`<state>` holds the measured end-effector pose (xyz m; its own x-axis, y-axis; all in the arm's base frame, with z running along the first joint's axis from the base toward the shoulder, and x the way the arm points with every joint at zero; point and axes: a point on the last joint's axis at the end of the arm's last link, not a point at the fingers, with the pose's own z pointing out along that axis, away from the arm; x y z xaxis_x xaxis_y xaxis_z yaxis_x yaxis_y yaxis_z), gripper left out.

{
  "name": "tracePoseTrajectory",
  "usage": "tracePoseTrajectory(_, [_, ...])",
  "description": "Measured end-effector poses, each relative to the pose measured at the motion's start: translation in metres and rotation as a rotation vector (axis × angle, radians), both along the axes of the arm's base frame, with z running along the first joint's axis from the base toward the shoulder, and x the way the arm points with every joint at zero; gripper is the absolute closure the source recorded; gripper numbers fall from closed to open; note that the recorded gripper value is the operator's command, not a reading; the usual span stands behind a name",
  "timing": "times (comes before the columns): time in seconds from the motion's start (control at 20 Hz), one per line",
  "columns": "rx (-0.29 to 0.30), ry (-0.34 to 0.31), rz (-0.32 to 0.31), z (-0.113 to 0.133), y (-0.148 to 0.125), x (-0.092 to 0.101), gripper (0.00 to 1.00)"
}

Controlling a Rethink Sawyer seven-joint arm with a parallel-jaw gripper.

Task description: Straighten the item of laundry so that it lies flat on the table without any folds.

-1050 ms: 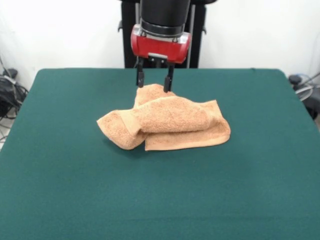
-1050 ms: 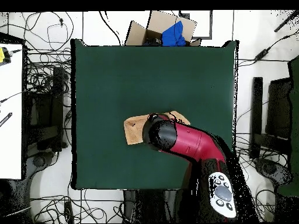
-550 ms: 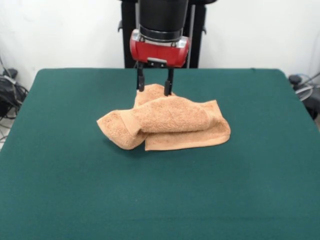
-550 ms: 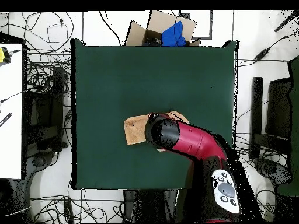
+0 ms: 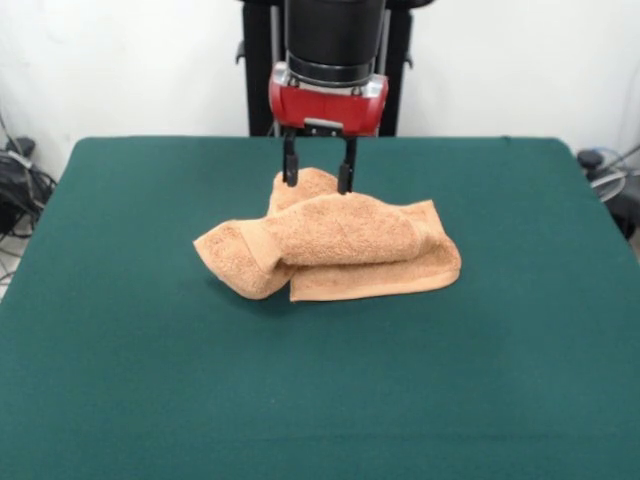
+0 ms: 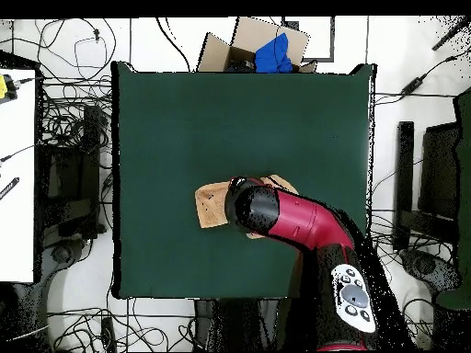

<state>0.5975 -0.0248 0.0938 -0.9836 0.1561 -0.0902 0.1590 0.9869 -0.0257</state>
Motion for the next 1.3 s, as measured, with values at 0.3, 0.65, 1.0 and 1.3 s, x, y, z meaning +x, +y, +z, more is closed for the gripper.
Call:
tracePoseTrajectory(0.3, [0.017,-0.008,0.004,-0.002,0.004,0.003,0.0])
tracePoseTrajectory(0.65, [0.056,-0.069,-0.016,-0.017,0.006,-0.004,0.0])
tracePoseTrajectory(1.0, [0.062,-0.094,-0.021,-0.014,0.013,-0.029,0.0])
tracePoseTrajectory(1.3, [0.087,-0.115,-0.028,0.016,0.015,-0.044,0.0])
